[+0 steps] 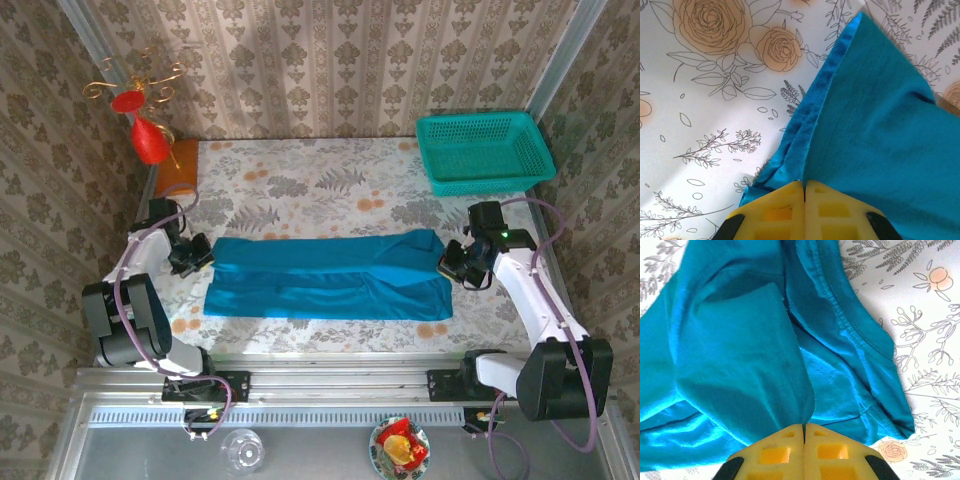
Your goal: Fold the inside-out t-shirt
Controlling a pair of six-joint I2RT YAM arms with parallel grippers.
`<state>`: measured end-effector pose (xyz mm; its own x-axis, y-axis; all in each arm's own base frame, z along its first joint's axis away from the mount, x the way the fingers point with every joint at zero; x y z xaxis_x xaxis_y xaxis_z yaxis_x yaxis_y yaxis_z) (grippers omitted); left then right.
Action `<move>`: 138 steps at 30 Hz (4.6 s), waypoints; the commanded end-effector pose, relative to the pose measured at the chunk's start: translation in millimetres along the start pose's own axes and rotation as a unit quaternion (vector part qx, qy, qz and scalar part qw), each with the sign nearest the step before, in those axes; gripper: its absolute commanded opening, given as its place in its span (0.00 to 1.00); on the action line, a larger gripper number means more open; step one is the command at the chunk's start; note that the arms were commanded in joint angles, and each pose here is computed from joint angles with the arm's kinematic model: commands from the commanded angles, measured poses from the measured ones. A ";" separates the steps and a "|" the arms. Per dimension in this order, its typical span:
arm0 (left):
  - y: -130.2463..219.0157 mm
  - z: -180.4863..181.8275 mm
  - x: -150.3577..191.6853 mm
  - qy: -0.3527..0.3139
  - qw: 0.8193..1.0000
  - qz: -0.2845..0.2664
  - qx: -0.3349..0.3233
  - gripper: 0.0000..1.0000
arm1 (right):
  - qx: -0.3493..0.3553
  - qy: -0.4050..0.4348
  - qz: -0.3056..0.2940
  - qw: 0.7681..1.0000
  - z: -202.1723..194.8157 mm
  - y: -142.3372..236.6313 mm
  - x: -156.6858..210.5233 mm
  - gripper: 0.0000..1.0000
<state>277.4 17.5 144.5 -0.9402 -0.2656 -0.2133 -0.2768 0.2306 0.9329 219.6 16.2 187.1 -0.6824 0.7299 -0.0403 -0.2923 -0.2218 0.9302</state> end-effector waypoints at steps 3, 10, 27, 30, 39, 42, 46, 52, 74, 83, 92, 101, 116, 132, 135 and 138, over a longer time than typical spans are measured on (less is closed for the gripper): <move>-12.5 8.1 12.0 0.021 0.999 0.031 -0.010 0.24 | 0.085 -0.016 -0.032 0.996 -19.6 -7.2 -4.4 0.12; 17.4 -2.0 5.7 -0.002 1.000 -0.012 -0.016 0.33 | 0.103 0.065 -0.091 0.988 -3.0 23.6 9.2 0.31; -1.5 -37.1 13.6 -0.045 0.999 0.007 0.011 0.27 | 0.144 0.322 -0.014 0.936 76.2 -87.8 76.6 0.43; -2.1 -37.3 8.8 -0.047 0.999 0.005 0.007 0.26 | 0.185 0.325 -0.030 0.927 74.0 -95.5 69.1 0.41; -8.0 -42.2 -33.3 -0.068 0.998 -0.003 -0.013 0.25 | 0.172 0.310 0.001 0.935 78.6 -76.9 73.1 0.00; -17.1 -44.4 -48.1 -0.072 0.997 0.004 -0.013 0.24 | 0.150 0.299 0.011 0.942 77.5 -61.8 77.7 0.00; -34.8 -44.9 -58.8 -0.074 0.997 0.023 -0.012 0.20 | 0.083 0.275 0.084 0.954 78.2 -62.4 85.4 0.00; -50.5 -42.1 -60.6 -0.075 0.996 0.045 -0.015 0.18 | 0.010 0.231 0.143 0.962 83.3 -58.9 72.0 0.17; -71.4 -21.2 -50.6 -0.065 0.993 0.084 -0.043 0.12 | 0.038 0.111 0.082 0.990 50.9 -101.3 -57.4 0.36; -69.5 -9.9 -50.8 -0.048 0.994 0.082 -0.060 0.06 | 0.137 0.092 0.033 0.986 15.8 -81.6 -56.9 0.00; -66.6 -14.0 -51.4 -0.051 0.994 0.079 -0.058 0.06 | 0.162 0.083 0.040 0.983 4.6 -90.0 -62.8 0.01; -47.9 -25.2 -53.8 -0.059 0.996 0.052 -0.041 0.11 | 0.140 0.093 0.013 0.986 9.5 -65.3 -61.0 0.44; -43.6 -36.7 -49.5 -0.070 0.996 0.051 -0.035 0.11 | 0.102 0.112 0.075 0.986 11.5 -89.6 -47.9 0.69; -41.0 -36.9 -49.8 -0.071 0.996 0.049 -0.038 0.11 | 0.171 0.151 0.080 0.970 10.9 -100.5 -40.2 0.66; -42.3 -36.9 -48.8 -0.070 0.996 0.051 -0.036 0.11 | 0.191 0.160 0.080 0.965 11.0 -105.6 -39.2 0.65; -42.0 -36.7 -49.5 -0.070 0.996 0.050 -0.036 0.11 | 0.212 0.173 0.077 0.959 12.7 -109.6 -38.4 0.63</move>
<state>350.3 -12.9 118.7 -0.9821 -0.1071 -0.1548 -0.1730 0.1893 0.9666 286.7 22.2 94.1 -0.8846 0.4638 0.0488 0.0320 -0.0440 0.9985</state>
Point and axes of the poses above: each hand's point on the last joint's axis, 136 mm out from that joint toward the fingers, its own y axis back along the fingers, its own z axis along the line the jaws close on, x = y × z, the point moved 8 cm from there along y, back along the fingers, and after that the axes turned 14 degrees about -y, right-handed, at the moved point
